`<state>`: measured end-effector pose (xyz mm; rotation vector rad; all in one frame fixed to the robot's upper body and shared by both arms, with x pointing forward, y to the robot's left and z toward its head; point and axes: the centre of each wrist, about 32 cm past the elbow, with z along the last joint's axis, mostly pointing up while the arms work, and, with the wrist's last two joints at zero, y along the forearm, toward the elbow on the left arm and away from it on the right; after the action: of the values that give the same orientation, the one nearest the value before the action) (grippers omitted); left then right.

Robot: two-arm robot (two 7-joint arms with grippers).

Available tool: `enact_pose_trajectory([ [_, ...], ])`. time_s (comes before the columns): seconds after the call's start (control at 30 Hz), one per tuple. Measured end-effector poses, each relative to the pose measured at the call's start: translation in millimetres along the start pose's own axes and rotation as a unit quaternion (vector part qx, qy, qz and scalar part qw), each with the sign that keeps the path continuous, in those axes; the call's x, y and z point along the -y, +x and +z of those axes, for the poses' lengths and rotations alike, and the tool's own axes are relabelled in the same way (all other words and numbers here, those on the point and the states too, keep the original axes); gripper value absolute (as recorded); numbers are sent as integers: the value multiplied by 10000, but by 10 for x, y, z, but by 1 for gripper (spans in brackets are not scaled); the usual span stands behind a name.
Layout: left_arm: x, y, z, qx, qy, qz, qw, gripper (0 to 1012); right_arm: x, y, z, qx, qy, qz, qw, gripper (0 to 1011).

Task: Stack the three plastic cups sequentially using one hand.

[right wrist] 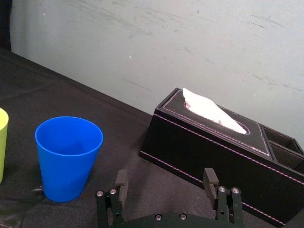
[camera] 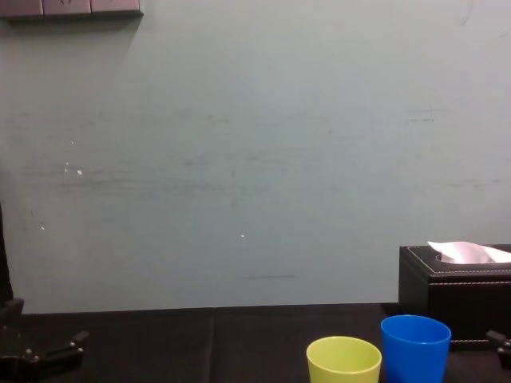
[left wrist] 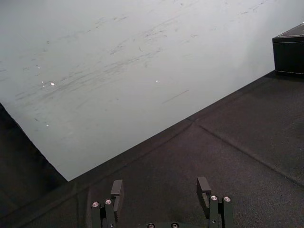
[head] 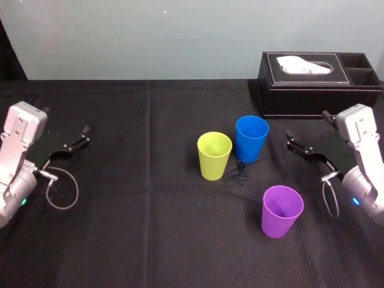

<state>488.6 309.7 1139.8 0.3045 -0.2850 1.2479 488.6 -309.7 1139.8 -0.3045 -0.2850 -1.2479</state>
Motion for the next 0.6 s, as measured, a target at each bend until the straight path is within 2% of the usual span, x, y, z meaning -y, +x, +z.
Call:
enact_pose_trajectory([
  [0.37, 0, 0, 0, 0, 0, 0, 10000, 1011, 40, 21, 14, -54, 26, 2, 10000, 1003],
  [0.6, 0, 0, 0, 0, 0, 0, 10000, 1011, 305, 140, 13, -359, 67, 154, 9992, 1003],
])
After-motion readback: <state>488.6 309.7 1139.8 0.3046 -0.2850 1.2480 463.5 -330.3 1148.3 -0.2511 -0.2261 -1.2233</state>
